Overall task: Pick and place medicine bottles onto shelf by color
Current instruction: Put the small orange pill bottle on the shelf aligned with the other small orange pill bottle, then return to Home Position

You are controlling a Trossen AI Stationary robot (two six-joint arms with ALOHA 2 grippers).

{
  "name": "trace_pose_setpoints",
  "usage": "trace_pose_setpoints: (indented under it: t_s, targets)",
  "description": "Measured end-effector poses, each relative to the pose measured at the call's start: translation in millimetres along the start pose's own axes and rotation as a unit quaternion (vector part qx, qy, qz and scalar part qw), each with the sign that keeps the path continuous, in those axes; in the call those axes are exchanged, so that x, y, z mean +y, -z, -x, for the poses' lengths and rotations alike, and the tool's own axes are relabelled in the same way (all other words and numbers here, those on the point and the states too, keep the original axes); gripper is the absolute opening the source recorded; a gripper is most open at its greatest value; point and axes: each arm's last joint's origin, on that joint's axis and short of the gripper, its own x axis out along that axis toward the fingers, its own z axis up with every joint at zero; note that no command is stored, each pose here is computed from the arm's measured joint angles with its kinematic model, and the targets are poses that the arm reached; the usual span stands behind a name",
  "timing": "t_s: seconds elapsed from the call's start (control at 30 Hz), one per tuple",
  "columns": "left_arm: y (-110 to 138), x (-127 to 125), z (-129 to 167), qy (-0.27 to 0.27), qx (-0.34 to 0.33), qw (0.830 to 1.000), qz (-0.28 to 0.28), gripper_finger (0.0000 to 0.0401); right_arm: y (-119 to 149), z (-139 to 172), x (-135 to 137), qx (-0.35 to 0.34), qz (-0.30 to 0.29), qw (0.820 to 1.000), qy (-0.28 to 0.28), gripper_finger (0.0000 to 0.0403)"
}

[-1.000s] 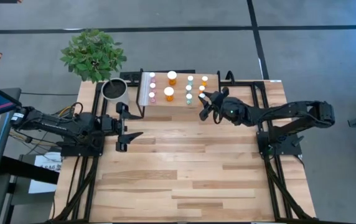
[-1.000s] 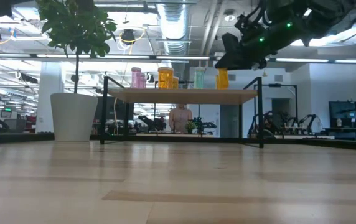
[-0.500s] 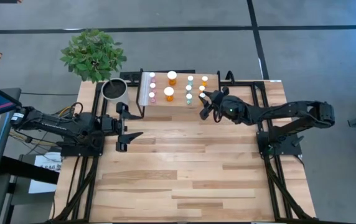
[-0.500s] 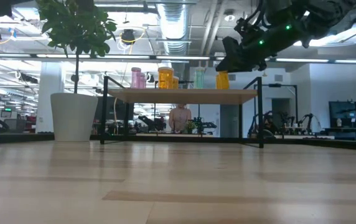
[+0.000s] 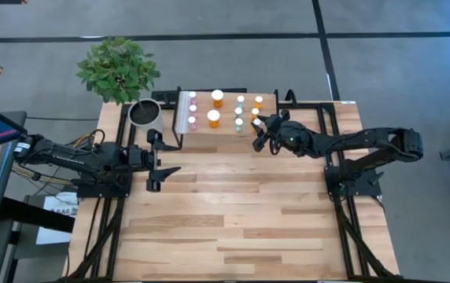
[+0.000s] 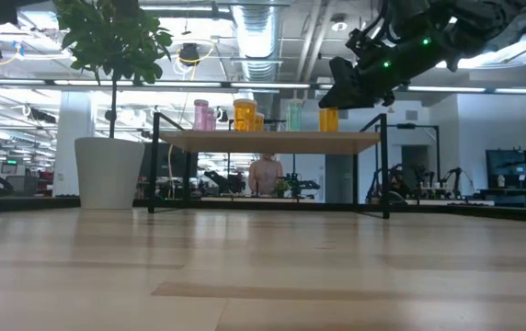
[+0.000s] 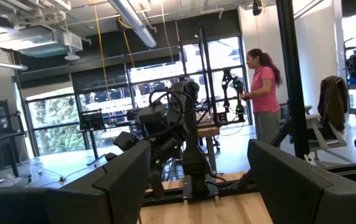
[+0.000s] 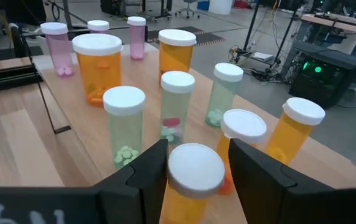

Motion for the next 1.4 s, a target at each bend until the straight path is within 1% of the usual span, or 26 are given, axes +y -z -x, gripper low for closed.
trace_pose_setpoints:
  t_s: [0.4, 0.5, 0.63, 0.73, 0.83, 0.93, 1.0, 1.1, 1.2, 1.3, 1.4]
  targets:
    - [0, 0, 0, 0.001, 0.001, 1.000, 0.000, 0.0258, -8, 0, 0, -0.008, -0.010, 1.000, 0.005, 0.0240]
    - [0, 0, 0, 0.001, 0.001, 1.000, 0.000, 0.0258, -18, 0, 3, -0.010, -0.014, 1.000, 0.001, 0.0244]
    - [1, 0, 0, 0.002, 0.007, 1.000, -0.001, 0.0258, -36, 4, 7, -0.005, -0.003, 1.000, -0.008, 0.0244]
    - [3, -1, 0, 0.002, 0.017, 1.000, -0.002, 0.0258, -50, 7, 12, -0.017, -0.003, 1.000, -0.025, 0.0244]
    - [6, 0, 0, -0.009, 0.031, 0.999, 0.000, 0.0258, -61, 12, 12, -0.039, 0.003, 0.995, -0.095, 0.0241]
    - [10, 0, 1, -0.030, 0.057, 0.998, 0.002, 0.0258, -73, 26, 9, -0.063, 0.000, 0.984, -0.169, 0.0220]
    - [12, 2, 1, -0.048, 0.066, 0.997, 0.008, 0.0258, -77, 38, 4, -0.063, 0.007, 0.978, -0.199, 0.0197]
    - [10, 6, 2, -0.069, 0.063, 0.995, 0.024, 0.0258, -80, 58, -6, -0.060, 0.017, 0.967, -0.245, 0.0154]
    - [6, 13, 6, -0.089, 0.051, 0.994, 0.047, 0.0258, -72, 77, -17, -0.057, 0.025, 0.959, -0.275, 0.0106]
    - [4, 20, 13, -0.107, 0.056, 0.992, 0.049, 0.0257, -59, 93, -24, -0.067, 0.024, 0.952, -0.299, 0.0062]
    - [4, 27, 20, -0.127, 0.068, 0.988, 0.049, 0.0240, -40, 105, -30, -0.076, 0.012, 0.948, -0.309, 0.0028]
